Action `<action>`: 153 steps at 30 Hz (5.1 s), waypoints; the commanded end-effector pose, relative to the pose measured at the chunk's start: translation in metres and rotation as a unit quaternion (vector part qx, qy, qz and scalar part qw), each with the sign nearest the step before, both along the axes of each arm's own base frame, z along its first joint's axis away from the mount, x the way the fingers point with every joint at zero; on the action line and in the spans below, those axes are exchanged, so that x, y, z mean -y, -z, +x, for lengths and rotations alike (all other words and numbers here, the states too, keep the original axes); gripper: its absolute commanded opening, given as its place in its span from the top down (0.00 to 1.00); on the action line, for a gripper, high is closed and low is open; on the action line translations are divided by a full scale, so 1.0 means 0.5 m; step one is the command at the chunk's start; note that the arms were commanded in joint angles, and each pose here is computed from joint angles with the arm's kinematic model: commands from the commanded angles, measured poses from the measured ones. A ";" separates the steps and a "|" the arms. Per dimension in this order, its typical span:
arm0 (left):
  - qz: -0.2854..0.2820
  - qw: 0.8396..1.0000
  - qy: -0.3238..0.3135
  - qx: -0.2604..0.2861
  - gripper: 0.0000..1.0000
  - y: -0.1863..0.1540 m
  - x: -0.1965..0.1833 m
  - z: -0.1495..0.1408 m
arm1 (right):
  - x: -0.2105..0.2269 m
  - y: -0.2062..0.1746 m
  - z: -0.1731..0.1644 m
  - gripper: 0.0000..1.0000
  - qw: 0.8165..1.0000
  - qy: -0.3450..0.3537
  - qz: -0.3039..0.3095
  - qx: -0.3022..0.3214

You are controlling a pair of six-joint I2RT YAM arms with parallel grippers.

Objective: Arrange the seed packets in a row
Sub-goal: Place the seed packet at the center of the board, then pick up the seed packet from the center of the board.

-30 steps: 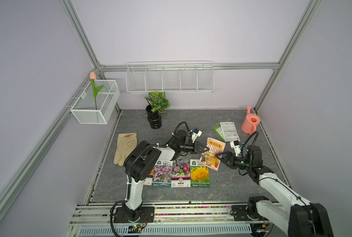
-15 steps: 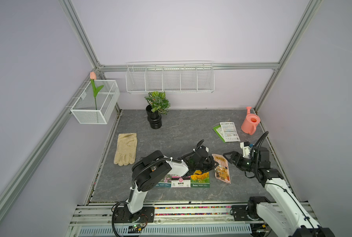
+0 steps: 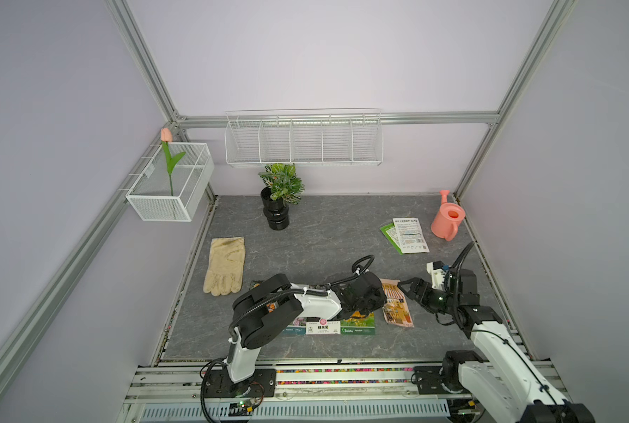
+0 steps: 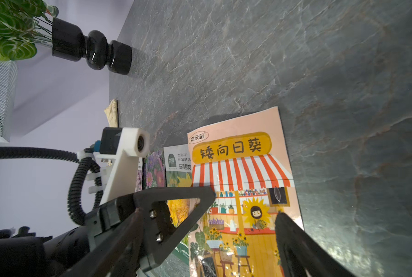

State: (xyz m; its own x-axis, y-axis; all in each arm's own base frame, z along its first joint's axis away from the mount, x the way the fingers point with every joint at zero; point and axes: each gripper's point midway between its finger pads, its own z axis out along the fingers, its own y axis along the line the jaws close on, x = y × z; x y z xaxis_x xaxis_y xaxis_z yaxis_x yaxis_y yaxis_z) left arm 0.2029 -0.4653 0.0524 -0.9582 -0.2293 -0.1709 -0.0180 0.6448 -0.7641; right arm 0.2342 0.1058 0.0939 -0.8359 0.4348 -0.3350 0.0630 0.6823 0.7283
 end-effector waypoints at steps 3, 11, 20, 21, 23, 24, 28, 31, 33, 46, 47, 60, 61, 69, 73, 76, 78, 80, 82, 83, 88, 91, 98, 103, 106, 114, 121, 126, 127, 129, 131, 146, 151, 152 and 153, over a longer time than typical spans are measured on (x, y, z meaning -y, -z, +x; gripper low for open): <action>0.003 1.000 -0.016 0.001 0.91 -0.023 -0.002 0.003 | -0.004 0.015 0.001 0.12 1.000 -0.003 0.009 0.002; 0.000 1.000 -0.004 -0.002 0.58 -0.025 0.009 -0.006 | -0.004 0.039 0.005 0.12 1.000 -0.002 0.008 -0.011; 0.004 1.000 0.006 -0.012 0.44 -0.041 -0.002 -0.024 | 0.003 0.045 0.015 0.12 1.000 0.007 -0.002 -0.009; 0.005 1.000 0.005 -0.011 0.40 -0.048 -0.007 -0.025 | 0.006 0.043 0.018 0.11 1.000 0.010 -0.005 -0.006; 0.005 1.000 0.006 -0.007 0.18 -0.063 -0.014 -0.026 | 0.009 0.042 0.024 0.12 1.000 0.013 -0.010 -0.004; 0.005 1.000 0.009 -0.004 0.01 -0.072 -0.016 -0.029 | 0.010 0.041 0.028 0.12 1.000 0.014 -0.012 -0.004; 0.012 1.000 0.017 0.016 0.00 -0.107 -0.030 -0.030 | 0.013 0.059 0.036 0.12 1.000 0.017 -0.017 -0.020; 0.022 0.999 0.016 0.038 0.00 -0.133 -0.046 -0.026 | 0.018 0.085 0.034 0.12 0.999 0.020 -0.024 -0.034; 0.029 0.998 0.017 0.057 0.00 -0.150 -0.057 -0.022 | 0.016 0.094 0.030 0.11 0.999 0.017 -0.023 -0.043; 0.058 0.987 -0.013 0.147 0.00 -0.256 -0.130 0.035 | 0.012 0.097 -0.039 0.12 0.996 0.027 -0.027 -0.078; 0.057 0.987 -0.015 0.148 0.00 -0.260 -0.135 0.039 | 0.010 0.103 -0.045 0.11 0.996 0.025 -0.027 -0.083; 0.050 0.985 -0.033 0.160 0.00 -0.279 -0.170 0.062 | -0.007 0.138 -0.083 0.11 0.993 0.005 -0.040 -0.112; 0.050 0.985 -0.034 0.161 0.00 -0.278 -0.171 0.064 | -0.007 0.140 -0.087 0.11 0.993 0.005 -0.040 -0.114; 0.051 0.984 -0.036 0.166 0.00 -0.281 -0.175 0.073 | -0.002 0.137 -0.107 0.11 0.993 0.009 -0.043 -0.110; 0.054 0.984 -0.037 0.167 0.00 -0.277 -0.172 0.086 | -0.006 0.110 -0.095 0.12 0.995 0.013 -0.032 -0.090; 0.059 0.983 -0.036 0.169 0.00 -0.268 -0.165 0.100 | -0.020 0.097 -0.092 0.11 0.995 0.001 -0.016 -0.094; 0.063 0.982 -0.035 0.173 0.00 -0.264 -0.156 0.114 | -0.016 0.098 -0.094 0.12 0.995 0.002 -0.023 -0.098; 0.065 0.983 -0.034 0.170 0.00 -0.258 -0.149 0.130 | -0.012 0.096 -0.089 0.12 0.996 0.007 -0.027 -0.091; 0.064 0.984 -0.034 0.162 0.00 -0.251 -0.142 0.149 | -0.011 0.090 -0.084 0.12 0.996 0.010 -0.028 -0.087; 0.062 0.986 -0.029 0.154 0.00 -0.246 -0.138 0.156 | -0.012 0.087 -0.081 0.12 0.996 0.008 -0.028 -0.086; 0.058 0.987 -0.022 0.146 0.00 -0.236 -0.128 0.178 | -0.019 0.091 -0.082 0.11 0.995 -0.002 -0.023 -0.097; 0.058 0.988 -0.020 0.144 0.00 -0.231 -0.126 0.180 | -0.021 0.092 -0.087 0.12 0.995 -0.001 -0.017 -0.099; 0.056 0.989 -0.017 0.137 0.00 -0.215 -0.120 0.193 | -0.022 0.082 -0.096 0.12 0.995 0.000 -0.011 -0.096; 0.050 0.989 -0.008 0.139 0.00 -0.209 -0.101 0.220 | 0.012 0.072 -0.074 0.12 0.995 0.029 -0.060 -0.076; 0.028 0.988 0.017 0.154 0.00 -0.216 -0.061 0.267 | 0.044 0.038 -0.014 0.12 0.994 0.072 -0.078 -0.038; -0.039 0.969 0.134 0.205 0.00 -0.204 0.090 0.407 | 0.136 -0.006 0.216 0.11 0.981 0.174 -0.082 -0.005; -0.066 0.954 0.175 0.233 0.00 -0.183 0.132 0.477 | 0.219 0.018 0.350 0.11 0.969 0.226 -0.096 -0.017; -0.095 0.952 0.188 0.221 0.00 -0.159 0.162 0.506 | 0.255 0.049 0.416 0.10 0.970 0.229 -0.081 -0.021; -0.097 0.953 0.185 0.218 0.00 -0.154 0.167 0.510 | 0.257 0.058 0.426 0.10 0.971 0.225 -0.079 -0.025; -0.106 0.955 0.179 0.213 0.00 -0.142 0.174 0.519 | 0.259 0.077 0.445 0.08 0.974 0.213 -0.076 -0.028; -0.116 0.957 0.171 0.204 0.00 -0.131 0.178 0.525 | 0.258 0.094 0.459 0.07 0.976 0.198 -0.081 -0.036; -0.153 0.973 0.156 0.067 0.01 -0.020 0.192 0.495 | 0.081 0.158 0.482 0.04 0.996 0.057 -0.021 -0.065; -0.178 0.970 0.161 0.046 0.02 -0.029 0.192 0.479 | 0.032 0.140 0.488 0.13 0.998 0.024 0.001 -0.052; -0.187 0.967 0.165 0.047 0.08 -0.040 0.192 0.472 | 0.030 0.135 0.488 0.15 0.999 0.023 0.005 -0.049; -0.191 0.966 0.168 0.047 0.15 -0.048 0.188 0.465 | 0.024 0.128 0.489 0.16 0.999 0.019 0.012 -0.043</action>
